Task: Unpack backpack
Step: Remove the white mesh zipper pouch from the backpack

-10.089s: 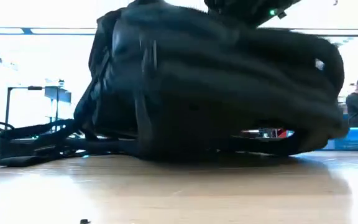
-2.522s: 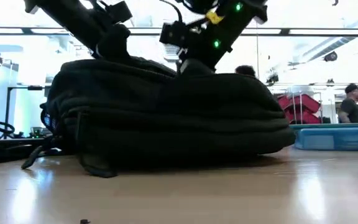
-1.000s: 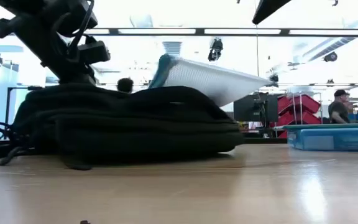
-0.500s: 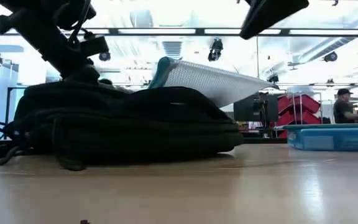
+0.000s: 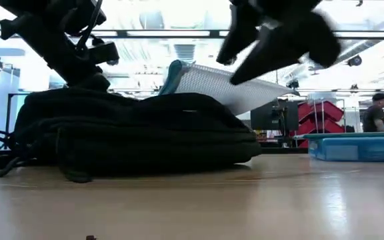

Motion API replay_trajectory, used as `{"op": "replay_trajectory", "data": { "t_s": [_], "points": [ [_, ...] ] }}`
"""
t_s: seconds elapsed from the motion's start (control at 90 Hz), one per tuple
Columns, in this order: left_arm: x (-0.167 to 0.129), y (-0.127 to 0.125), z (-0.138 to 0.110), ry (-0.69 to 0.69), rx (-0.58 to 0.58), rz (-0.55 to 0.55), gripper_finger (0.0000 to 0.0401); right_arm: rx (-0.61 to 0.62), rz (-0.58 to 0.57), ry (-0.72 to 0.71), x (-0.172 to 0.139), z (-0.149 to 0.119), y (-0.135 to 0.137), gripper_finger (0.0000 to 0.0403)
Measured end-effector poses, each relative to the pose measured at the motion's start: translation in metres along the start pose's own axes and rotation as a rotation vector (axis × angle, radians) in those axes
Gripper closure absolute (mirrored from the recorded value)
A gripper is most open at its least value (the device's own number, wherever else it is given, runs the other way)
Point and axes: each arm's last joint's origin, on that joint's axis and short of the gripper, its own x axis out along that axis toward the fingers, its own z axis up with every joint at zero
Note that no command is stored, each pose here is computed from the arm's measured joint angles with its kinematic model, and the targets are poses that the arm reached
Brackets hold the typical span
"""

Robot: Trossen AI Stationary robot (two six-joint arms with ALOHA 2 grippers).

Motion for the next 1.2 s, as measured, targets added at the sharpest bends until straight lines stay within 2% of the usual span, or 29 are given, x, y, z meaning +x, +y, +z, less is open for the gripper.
{"op": "replay_trajectory", "data": {
  "t_s": [0.167,0.3,0.4,0.567,0.611,0.767,1.0,1.2],
  "points": [
    [0.000,-0.002,0.002,-0.017,-0.024,-0.019,0.0353,0.011,0.053,0.014,0.027,-0.002,0.001,0.0126],
    [0.002,-0.003,-0.002,-0.023,-0.036,-0.042,0.0353,0.012,0.037,0.047,0.043,-0.004,-0.001,0.0160],
    [0.004,-0.004,-0.008,-0.016,-0.035,-0.052,0.0353,0.003,-0.011,0.061,0.044,-0.005,-0.004,0.0219],
    [0.007,-0.004,-0.018,0.002,-0.028,-0.050,0.0352,-0.011,-0.030,0.041,0.031,-0.002,-0.009,0.0365],
    [0.007,-0.004,-0.019,0.004,-0.023,-0.042,0.0352,-0.024,-0.030,0.033,0.026,-0.001,-0.009,0.0387],
    [0.008,-0.003,-0.024,0.014,0.039,-0.012,0.0352,-0.006,-0.029,-0.004,-0.001,0.001,-0.013,0.0388],
    [0.008,-0.001,-0.029,0.055,0.169,0.008,0.0352,0.040,-0.163,-0.032,-0.057,-0.007,-0.028,0.0401],
    [0.007,0.002,-0.030,0.069,0.222,0.062,0.0352,0.121,-0.232,-0.096,-0.097,-0.016,-0.048,0.0402]
  ]
}}
